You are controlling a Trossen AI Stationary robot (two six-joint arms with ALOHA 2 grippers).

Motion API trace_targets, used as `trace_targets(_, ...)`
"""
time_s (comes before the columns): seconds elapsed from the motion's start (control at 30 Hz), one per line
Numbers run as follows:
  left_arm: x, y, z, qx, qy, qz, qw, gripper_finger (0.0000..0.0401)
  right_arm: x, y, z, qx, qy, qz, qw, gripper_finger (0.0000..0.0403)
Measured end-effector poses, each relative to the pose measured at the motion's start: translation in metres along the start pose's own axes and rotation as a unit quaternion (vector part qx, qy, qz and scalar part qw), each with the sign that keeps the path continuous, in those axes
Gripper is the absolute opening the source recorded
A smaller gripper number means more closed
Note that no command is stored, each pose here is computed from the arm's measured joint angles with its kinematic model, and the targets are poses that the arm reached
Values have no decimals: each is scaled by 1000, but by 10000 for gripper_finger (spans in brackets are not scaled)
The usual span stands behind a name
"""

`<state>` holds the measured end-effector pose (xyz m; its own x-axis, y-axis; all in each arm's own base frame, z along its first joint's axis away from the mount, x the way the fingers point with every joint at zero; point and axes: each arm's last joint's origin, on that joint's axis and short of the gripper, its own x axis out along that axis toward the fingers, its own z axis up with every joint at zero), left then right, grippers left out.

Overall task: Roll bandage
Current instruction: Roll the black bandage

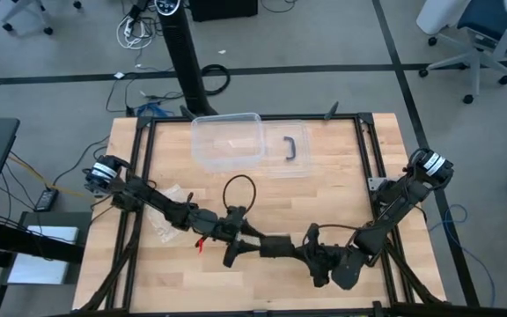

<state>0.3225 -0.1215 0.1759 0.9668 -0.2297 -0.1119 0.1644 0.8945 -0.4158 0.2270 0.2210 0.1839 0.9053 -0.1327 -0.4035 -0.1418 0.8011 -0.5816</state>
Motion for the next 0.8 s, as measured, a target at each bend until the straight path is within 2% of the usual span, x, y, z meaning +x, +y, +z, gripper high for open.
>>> trace_targets(0.1, -2, 5, 1, 40, 3, 57, 998, 220, -2, 1, 0, 3, -1, -2, 1000, 8)
trace_targets(0.17, -4, 6, 6, 44, -3, 67, 997, 224, -2, 1, 0, 4, 0, -2, 1000, 8)
trace_targets(0.4, -2, 9, 9, -33, 17, -3, 999, 230, -1, 1, 0, 2, 1, -3, 1000, 8)
trace_targets(0.63, -1, 16, 12, -56, 19, -9, 998, 226, 0, 0, 0, 0, 0, -1, 1000, 8)
trace_targets(0.8, -1, 17, 12, -53, 22, -6, 998, 188, 0, 0, 0, 0, -1, 0, 1000, 8)
